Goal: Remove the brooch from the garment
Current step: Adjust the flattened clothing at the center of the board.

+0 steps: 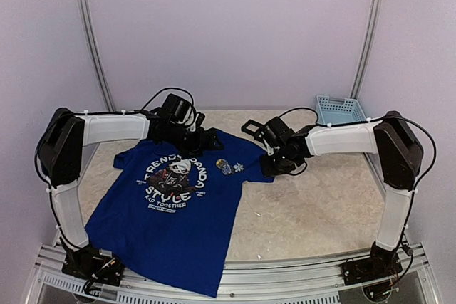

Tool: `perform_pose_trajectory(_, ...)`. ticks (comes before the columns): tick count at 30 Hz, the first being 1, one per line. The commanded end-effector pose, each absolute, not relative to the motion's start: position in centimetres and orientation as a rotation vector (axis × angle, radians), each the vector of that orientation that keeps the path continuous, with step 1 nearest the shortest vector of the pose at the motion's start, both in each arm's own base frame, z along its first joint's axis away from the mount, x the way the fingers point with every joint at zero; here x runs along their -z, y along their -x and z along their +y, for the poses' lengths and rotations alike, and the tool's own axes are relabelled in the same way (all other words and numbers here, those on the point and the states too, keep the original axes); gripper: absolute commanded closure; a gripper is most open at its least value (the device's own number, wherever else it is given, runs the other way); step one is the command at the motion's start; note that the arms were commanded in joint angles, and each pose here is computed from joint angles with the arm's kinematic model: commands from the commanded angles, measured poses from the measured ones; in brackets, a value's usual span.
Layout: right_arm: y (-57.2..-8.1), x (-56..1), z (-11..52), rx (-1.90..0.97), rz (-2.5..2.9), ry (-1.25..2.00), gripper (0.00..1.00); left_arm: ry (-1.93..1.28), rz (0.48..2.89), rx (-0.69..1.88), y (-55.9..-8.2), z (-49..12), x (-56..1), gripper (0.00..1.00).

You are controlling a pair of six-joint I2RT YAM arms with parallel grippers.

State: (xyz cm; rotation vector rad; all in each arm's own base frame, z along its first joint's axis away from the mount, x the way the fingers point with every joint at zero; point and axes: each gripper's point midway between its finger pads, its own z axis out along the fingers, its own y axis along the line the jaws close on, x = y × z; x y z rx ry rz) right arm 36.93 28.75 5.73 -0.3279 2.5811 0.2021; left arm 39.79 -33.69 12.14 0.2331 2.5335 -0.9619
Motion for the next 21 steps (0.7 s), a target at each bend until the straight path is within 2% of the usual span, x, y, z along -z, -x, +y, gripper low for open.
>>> perform_pose_trajectory(1, -35.7, -4.0, 27.3, -0.109, 2.667, 0.324, 0.59, -0.210, 2.517, 0.948, -39.2, -33.0, -12.9, 0.03)
perform_pose_trajectory(21, -34.8, -2.0, 28.0, -0.046, 2.702, 0.351, 0.66, -0.190, 2.524, 0.930, -38.8, -32.4, -12.9, 0.02)
